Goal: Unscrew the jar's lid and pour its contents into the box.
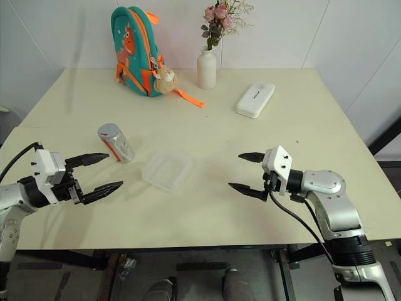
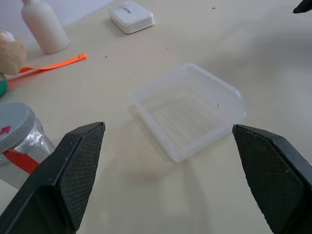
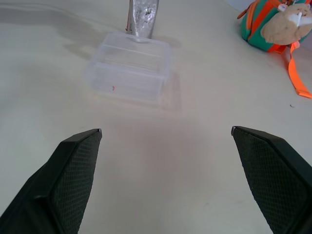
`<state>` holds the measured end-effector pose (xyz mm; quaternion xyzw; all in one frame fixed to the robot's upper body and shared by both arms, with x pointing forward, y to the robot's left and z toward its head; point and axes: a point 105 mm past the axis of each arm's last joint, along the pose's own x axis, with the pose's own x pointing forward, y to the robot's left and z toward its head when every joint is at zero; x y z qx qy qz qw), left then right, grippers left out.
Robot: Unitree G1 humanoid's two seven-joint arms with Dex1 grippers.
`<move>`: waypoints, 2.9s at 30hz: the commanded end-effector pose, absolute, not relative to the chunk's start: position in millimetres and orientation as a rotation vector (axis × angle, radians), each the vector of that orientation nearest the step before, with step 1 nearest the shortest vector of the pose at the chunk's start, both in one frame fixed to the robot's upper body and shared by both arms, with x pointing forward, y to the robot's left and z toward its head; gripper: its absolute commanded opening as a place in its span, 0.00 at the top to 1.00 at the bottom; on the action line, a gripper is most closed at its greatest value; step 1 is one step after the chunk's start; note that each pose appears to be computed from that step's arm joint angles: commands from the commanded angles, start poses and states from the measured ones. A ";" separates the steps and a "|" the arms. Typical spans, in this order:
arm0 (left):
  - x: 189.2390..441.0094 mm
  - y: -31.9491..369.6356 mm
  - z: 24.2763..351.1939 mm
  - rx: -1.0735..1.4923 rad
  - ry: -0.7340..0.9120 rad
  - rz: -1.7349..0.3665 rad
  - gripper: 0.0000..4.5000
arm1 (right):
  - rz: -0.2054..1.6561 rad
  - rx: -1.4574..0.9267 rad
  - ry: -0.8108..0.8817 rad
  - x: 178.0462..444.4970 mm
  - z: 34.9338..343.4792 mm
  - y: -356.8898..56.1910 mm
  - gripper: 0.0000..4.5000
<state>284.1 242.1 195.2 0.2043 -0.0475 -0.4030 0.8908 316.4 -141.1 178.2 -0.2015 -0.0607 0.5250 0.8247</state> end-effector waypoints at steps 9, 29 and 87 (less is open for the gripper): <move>271.5 266.3 193.7 0.401 -0.178 -0.486 0.01 | 1.194 -0.347 -0.234 322.7 203.4 -115.5 0.00; 366.3 277.9 174.4 0.172 -0.229 -0.159 0.01 | 1.232 -0.219 -0.409 319.3 259.6 -61.2 0.00; 300.2 144.9 227.0 0.112 -0.131 -1.160 0.56 | 1.319 0.008 -0.282 296.6 280.0 12.3 0.00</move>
